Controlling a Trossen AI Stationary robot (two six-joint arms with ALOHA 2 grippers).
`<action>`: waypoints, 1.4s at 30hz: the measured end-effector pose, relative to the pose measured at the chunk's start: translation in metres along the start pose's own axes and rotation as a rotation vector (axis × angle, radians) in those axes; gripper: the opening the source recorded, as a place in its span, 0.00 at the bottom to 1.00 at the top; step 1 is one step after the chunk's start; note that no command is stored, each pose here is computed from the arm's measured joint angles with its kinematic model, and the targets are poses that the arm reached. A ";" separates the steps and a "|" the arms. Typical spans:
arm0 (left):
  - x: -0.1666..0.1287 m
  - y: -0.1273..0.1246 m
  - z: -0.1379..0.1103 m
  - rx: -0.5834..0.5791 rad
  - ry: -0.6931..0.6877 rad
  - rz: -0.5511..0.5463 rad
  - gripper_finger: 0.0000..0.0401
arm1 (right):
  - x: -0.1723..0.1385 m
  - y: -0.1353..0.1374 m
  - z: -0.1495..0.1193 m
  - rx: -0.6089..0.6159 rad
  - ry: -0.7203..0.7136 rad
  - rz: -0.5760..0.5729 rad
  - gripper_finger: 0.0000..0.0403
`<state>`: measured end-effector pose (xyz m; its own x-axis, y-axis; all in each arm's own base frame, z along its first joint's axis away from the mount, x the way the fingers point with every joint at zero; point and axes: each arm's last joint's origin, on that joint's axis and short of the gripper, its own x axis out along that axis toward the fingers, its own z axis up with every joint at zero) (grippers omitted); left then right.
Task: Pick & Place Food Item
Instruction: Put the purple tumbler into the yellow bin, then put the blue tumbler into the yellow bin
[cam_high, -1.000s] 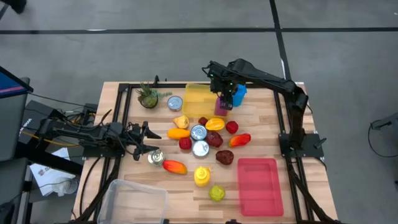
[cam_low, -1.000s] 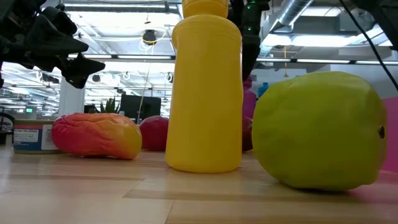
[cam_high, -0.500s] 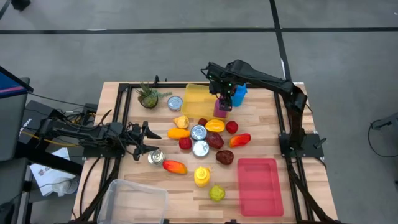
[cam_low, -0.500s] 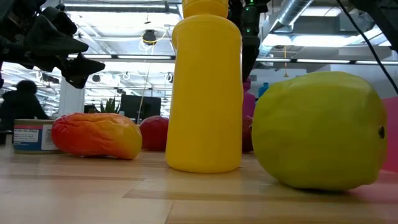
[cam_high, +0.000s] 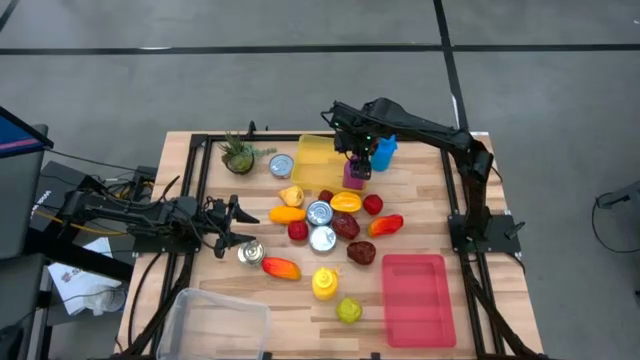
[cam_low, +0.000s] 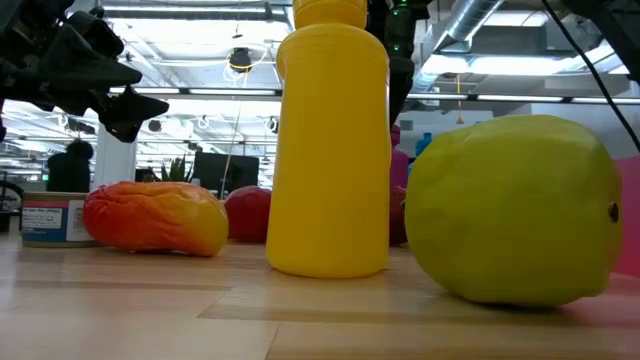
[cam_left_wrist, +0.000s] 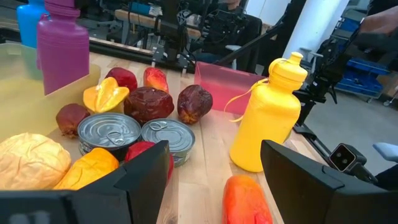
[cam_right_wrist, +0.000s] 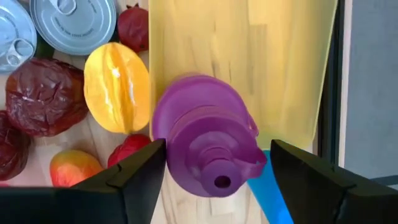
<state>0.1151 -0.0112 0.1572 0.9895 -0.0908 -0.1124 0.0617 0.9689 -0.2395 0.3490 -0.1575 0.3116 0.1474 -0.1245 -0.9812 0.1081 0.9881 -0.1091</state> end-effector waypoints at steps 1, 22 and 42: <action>0.000 0.000 0.000 0.000 0.000 0.000 0.61 | -0.002 0.000 0.000 0.000 0.000 0.001 0.68; 0.001 0.000 -0.001 -0.007 0.014 0.003 0.61 | -0.069 -0.060 -0.030 0.321 -0.070 -0.121 0.68; 0.001 0.000 -0.001 -0.034 0.015 0.003 0.61 | -0.065 -0.105 -0.058 0.600 -0.101 0.047 0.93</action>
<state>0.1160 -0.0114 0.1557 0.9875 -0.0916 -0.1280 0.0540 0.9609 -0.2716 0.2709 -0.2479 0.3779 0.2550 -0.1185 -0.9597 0.6295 0.7736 0.0718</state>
